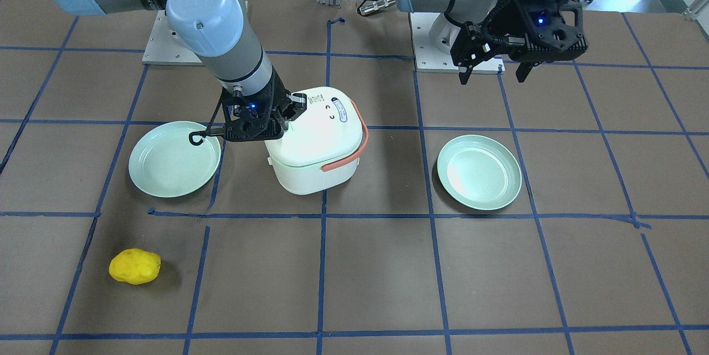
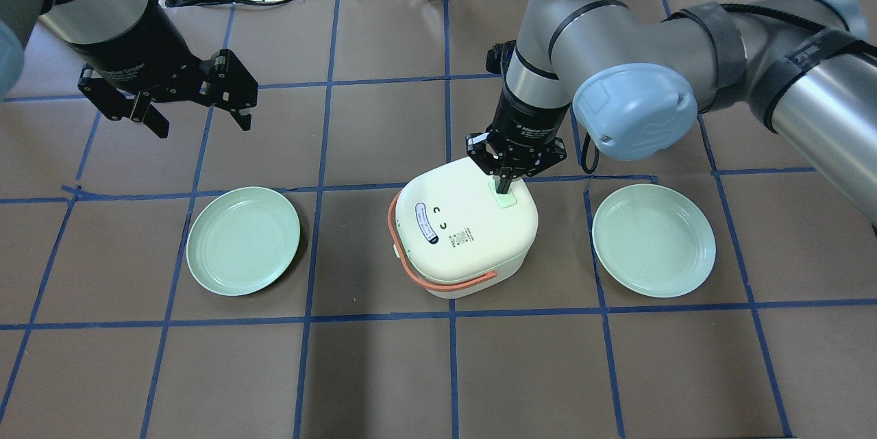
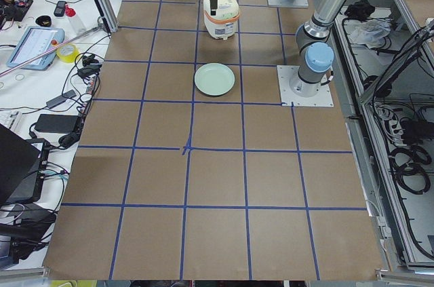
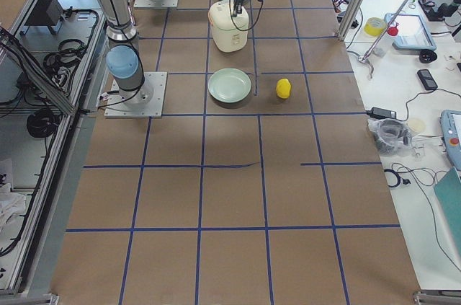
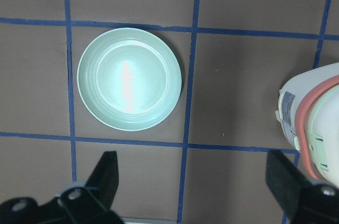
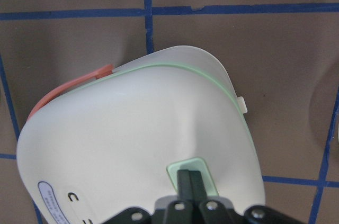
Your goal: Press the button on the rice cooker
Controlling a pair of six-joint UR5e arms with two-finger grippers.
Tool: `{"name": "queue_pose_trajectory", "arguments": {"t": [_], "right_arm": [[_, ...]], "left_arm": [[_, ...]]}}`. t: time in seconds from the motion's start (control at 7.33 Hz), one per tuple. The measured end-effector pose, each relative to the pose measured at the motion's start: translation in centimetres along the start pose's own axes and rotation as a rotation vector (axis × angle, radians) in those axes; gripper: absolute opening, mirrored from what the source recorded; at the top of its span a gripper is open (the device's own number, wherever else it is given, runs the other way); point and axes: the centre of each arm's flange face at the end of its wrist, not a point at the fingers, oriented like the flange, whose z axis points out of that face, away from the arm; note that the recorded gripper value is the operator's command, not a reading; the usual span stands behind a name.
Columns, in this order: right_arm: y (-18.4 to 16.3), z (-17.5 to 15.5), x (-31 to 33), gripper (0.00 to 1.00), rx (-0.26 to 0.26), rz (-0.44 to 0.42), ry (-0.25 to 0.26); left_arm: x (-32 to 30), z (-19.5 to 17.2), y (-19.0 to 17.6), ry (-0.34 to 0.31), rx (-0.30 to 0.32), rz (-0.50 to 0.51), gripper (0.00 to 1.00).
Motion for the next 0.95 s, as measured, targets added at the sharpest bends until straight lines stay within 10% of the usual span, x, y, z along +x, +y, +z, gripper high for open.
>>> {"name": "queue_pose_trajectory", "arguments": {"t": [0.14,0.27,0.95], "right_arm": [[0.0,-1.4,-0.6,0.81,0.021,0.035,-0.019],[-0.1,-3.4,-1.2,0.96,0.051,0.072,-0.038],[-2.1,-12.3,0.6,1.0,0.19,0.165,-0.047]], "left_arm": [[0.0,0.0,0.0,0.0,0.0,0.0,1.0],[0.0,0.0,0.0,0.0,0.0,0.0,1.0],[0.0,0.0,0.0,0.0,0.0,0.0,1.0]]}}
